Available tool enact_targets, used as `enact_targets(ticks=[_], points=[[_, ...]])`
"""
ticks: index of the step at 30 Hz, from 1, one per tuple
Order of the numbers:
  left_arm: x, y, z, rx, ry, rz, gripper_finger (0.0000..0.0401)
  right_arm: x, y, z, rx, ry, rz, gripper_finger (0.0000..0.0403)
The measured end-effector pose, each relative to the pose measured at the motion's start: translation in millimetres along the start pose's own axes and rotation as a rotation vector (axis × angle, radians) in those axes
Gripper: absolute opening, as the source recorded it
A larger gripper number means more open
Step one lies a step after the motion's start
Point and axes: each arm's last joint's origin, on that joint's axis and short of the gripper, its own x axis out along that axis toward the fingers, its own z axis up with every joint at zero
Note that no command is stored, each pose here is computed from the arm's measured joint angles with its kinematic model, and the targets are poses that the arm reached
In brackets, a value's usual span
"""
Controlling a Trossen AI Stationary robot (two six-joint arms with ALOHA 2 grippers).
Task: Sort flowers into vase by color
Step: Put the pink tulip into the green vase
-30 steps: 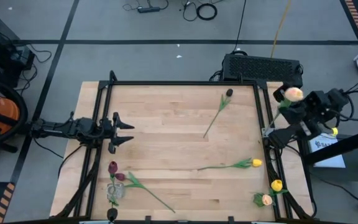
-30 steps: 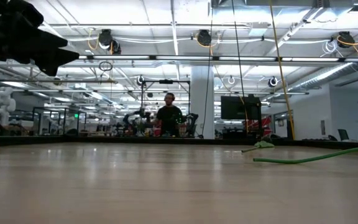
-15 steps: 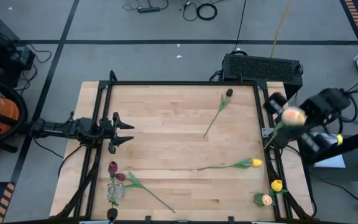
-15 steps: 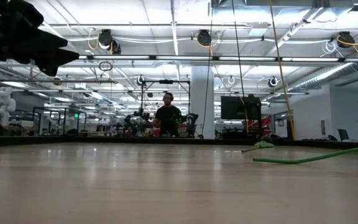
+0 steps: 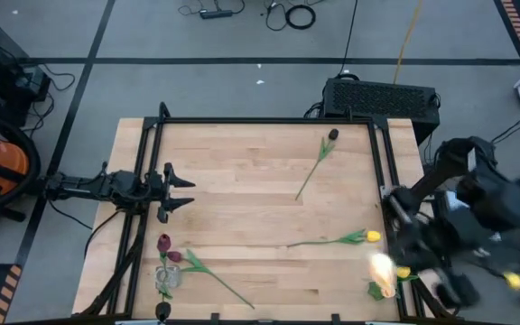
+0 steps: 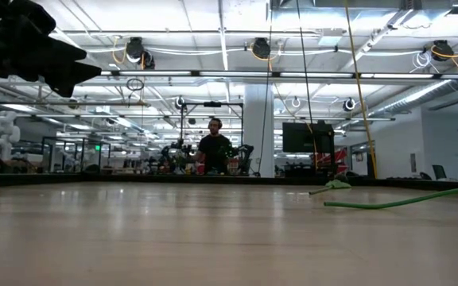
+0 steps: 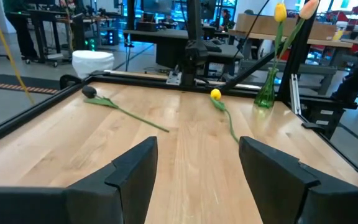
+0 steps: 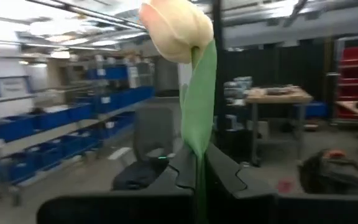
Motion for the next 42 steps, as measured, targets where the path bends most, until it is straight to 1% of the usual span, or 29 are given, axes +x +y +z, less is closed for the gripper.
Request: enact_targets(ticks=[2, 4, 6, 7, 10, 12, 14, 16, 19, 22, 23, 26, 30, 35, 37, 40, 42], points=[[0.0, 0.0, 0.0, 0.0, 0.0, 0.0, 0.0232, -7.6, 15.9, 0.6, 0.012, 0.012, 0.031, 0.0], [0.0, 0.0, 0.0, 0.0, 0.0, 0.0, 0.0232, -16.8, 30.1, -4.3, -0.006, 0.037, 0.014, 0.0], [0.0, 0.0, 0.1, 0.0, 0.0, 0.0, 0.0232, -24.7, 41.0, -15.4, -0.024, 0.071, -0.04, 0.0], [0.0, 0.0, 0.1, 0.0, 0.0, 0.0, 0.0232, -29.2, 45.8, -22.0, -0.028, 0.088, -0.048, 0.0], [0.0, 0.0, 0.1, 0.0, 0.0, 0.0, 0.0232, -39.5, 58.0, -44.7, 0.008, 0.098, -0.019, 0.0], [0.0, 0.0, 0.1, 0.0, 0.0, 0.0, 0.0232, -42.2, 65.3, -68.7, 0.017, 0.094, -0.003, 0.0], [0.0, 0.0, 0.1, 0.0, 0.0, 0.0, 0.0232, -41.7, 71.0, -99.6, 0.032, 0.082, 0.008, 0.0], [-0.1, 0.0, 0.2, 0.0, 0.0, 0.0, 0.0232, -40.1, 71.4, -127.9, 0.063, 0.039, 0.0, 0.0], [-0.1, 0.0, 0.2, 0.0, -0.001, 0.0, 0.0232, -42.8, 67.4, -159.1, 0.113, -0.048, -0.01, 0.0], [-0.1, 0.0, 0.2, 0.0, -0.001, 0.0, 0.0232, -51.3, 68.3, -186.4, 0.102, -0.087, 0.009, 0.0], [-0.1, 0.0, 0.2, 0.0, -0.001, 0.0, 0.0232, -54.3, 68.3, -191.6, 0.094, -0.096, 0.015, 0.0], [-0.1, 0.0, 0.2, 0.0, -0.001, 0.0, 0.0232, -61.6, 68.2, -195.4, 0.068, -0.117, 0.025, 0.0], [-0.1, -0.1, 0.3, 0.0, -0.001, 0.0, 0.0232, -67.9, 73.1, -197.4, -0.029, -0.109, 0.045, 0.0], [-0.1, 0.0, 0.2, 0.0, -0.001, 0.0, 0.0232, -84.5, 80.8, -196.3, -0.095, -0.099, 0.046, 0.0], [-0.1, 0.0, 0.2, 0.0, -0.001, 0.0, 0.0232, -94.8, 78.4, -197.2, -0.077, -0.132, 0.053, 0.0], [-0.1, 0.0, 0.2, 0.0, -0.001, 0.0, 0.0232, -111.9, 65.0, -199.9, -0.004, -0.246, 0.08, 0.0], [-0.1, 0.0, 0.2, 0.0, -0.001, 0.0, 0.0232, -121.3, 55.5, -208.4, 0.021, -0.295, 0.081, 0.0]])
